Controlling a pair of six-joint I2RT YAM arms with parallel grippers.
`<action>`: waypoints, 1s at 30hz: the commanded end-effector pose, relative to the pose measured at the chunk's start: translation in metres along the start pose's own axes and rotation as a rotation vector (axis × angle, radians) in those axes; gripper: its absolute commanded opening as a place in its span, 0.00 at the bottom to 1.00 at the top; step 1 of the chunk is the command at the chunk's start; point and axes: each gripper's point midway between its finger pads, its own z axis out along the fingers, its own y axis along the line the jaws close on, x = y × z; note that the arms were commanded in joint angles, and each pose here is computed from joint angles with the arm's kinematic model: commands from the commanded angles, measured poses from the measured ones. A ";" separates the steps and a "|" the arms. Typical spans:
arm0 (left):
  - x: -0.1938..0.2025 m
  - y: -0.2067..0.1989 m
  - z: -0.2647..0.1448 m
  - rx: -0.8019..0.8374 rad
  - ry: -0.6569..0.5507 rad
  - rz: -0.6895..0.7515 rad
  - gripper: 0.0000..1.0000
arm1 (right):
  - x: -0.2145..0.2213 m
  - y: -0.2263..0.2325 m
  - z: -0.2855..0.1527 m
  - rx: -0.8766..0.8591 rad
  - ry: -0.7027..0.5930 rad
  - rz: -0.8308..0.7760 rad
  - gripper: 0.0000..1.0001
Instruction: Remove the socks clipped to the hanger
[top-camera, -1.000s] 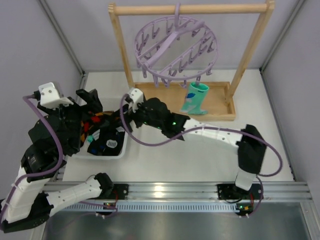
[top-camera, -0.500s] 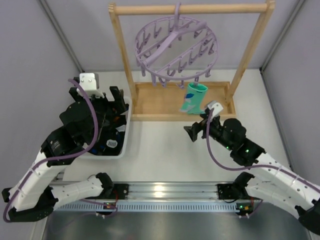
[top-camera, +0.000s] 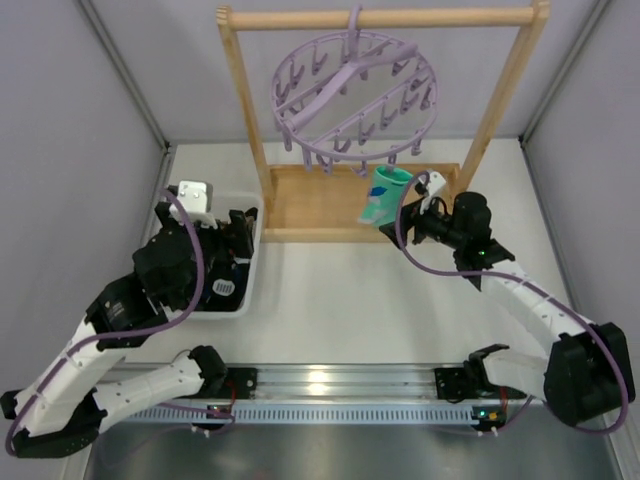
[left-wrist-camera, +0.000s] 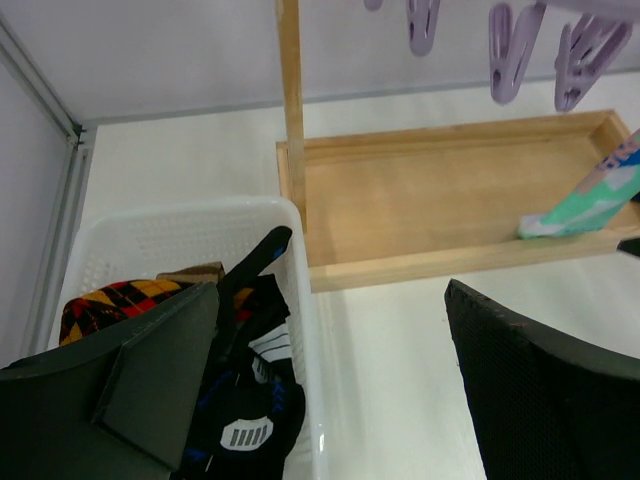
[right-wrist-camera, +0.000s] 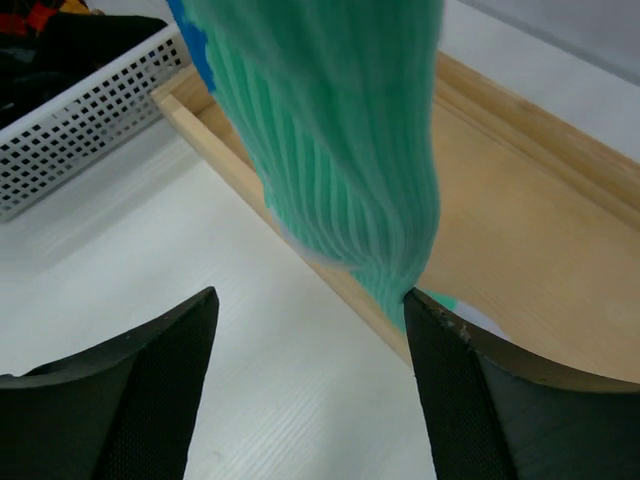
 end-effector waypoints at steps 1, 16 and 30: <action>0.014 -0.006 0.004 0.021 0.033 0.028 0.98 | -0.067 0.008 0.015 -0.114 -0.210 -0.158 0.70; -0.013 -0.026 0.000 0.122 0.007 -0.011 0.98 | -0.064 -0.012 0.035 0.113 -0.287 -0.155 0.81; -0.017 -0.028 -0.003 0.141 -0.002 -0.040 0.98 | -0.044 0.031 0.075 -0.201 -0.256 -0.159 0.61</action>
